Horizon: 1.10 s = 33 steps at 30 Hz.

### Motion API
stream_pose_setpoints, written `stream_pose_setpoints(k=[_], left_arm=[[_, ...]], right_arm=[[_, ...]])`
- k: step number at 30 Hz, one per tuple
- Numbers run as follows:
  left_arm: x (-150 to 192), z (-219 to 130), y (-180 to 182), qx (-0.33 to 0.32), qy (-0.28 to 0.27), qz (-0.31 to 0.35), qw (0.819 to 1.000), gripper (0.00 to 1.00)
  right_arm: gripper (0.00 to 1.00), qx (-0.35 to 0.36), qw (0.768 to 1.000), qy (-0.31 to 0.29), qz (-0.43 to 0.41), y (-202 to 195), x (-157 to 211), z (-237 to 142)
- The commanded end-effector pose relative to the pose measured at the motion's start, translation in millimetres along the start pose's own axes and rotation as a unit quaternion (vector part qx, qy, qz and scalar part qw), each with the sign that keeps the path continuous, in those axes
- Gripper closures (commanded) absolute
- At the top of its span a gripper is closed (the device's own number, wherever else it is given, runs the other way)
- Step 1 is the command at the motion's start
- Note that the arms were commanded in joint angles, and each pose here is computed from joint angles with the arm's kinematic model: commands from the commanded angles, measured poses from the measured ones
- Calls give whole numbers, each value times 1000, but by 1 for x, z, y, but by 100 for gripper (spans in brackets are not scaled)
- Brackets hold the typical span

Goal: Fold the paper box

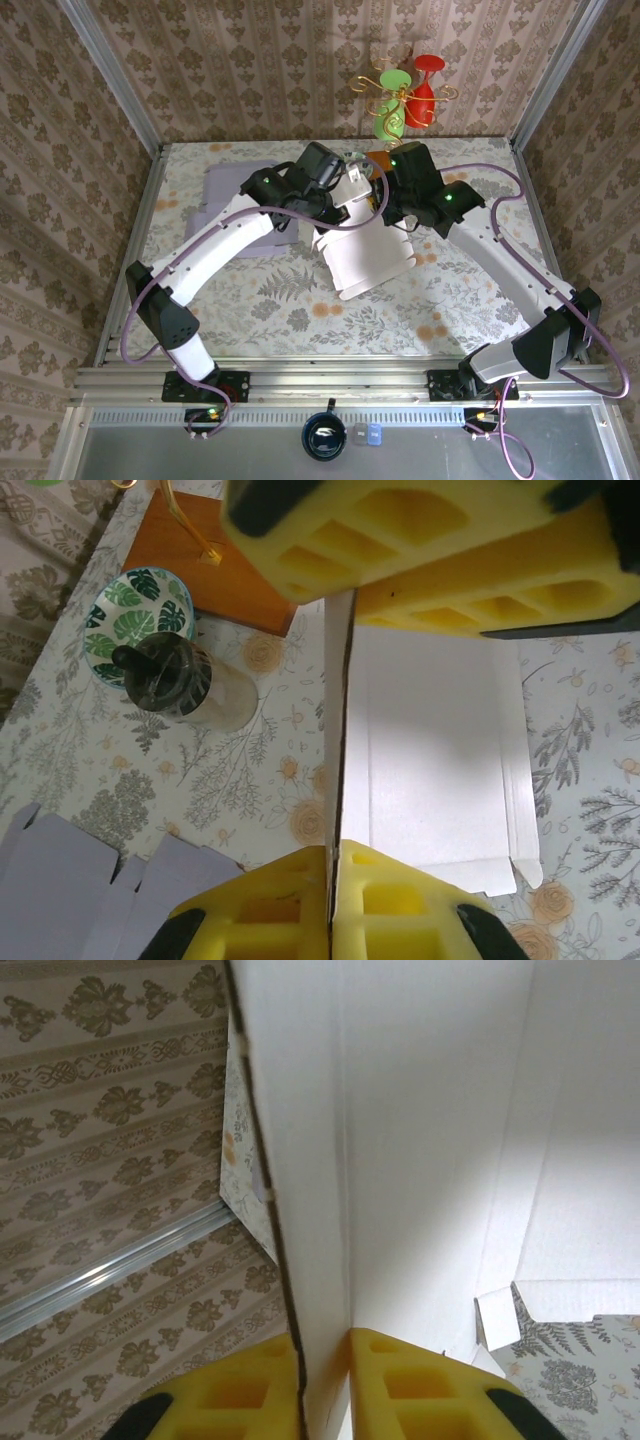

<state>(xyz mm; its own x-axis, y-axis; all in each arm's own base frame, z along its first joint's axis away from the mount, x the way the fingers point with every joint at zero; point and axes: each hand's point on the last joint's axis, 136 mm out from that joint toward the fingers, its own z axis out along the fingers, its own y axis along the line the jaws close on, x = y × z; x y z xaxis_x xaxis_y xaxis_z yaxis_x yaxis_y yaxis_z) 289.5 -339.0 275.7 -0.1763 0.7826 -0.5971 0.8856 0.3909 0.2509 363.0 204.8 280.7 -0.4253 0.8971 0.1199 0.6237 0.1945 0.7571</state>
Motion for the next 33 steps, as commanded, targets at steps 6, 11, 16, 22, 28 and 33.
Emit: stream_pose_setpoints(k=[6,11,16,22,28,33], left_arm=[[-1,-3,8,-31,-3,4,1000,71],[-13,-35,12,15,-70,-118,990,39],[3,-58,3,72,-98,-252,960,26],[30,-48,-7,91,-97,-402,906,19],[41,-36,8,103,-118,-610,777,15],[44,-29,6,130,-101,-736,657,19]], right_arm=[[100,-2,1000,-8,0,-4,-5,-8],[100,13,1000,-10,7,-19,-8,1],[100,1,1000,-11,28,-28,-10,6],[100,15,999,-9,41,-36,-10,19],[100,32,998,-18,48,-46,-14,35],[100,34,997,-16,62,-53,-15,45]])
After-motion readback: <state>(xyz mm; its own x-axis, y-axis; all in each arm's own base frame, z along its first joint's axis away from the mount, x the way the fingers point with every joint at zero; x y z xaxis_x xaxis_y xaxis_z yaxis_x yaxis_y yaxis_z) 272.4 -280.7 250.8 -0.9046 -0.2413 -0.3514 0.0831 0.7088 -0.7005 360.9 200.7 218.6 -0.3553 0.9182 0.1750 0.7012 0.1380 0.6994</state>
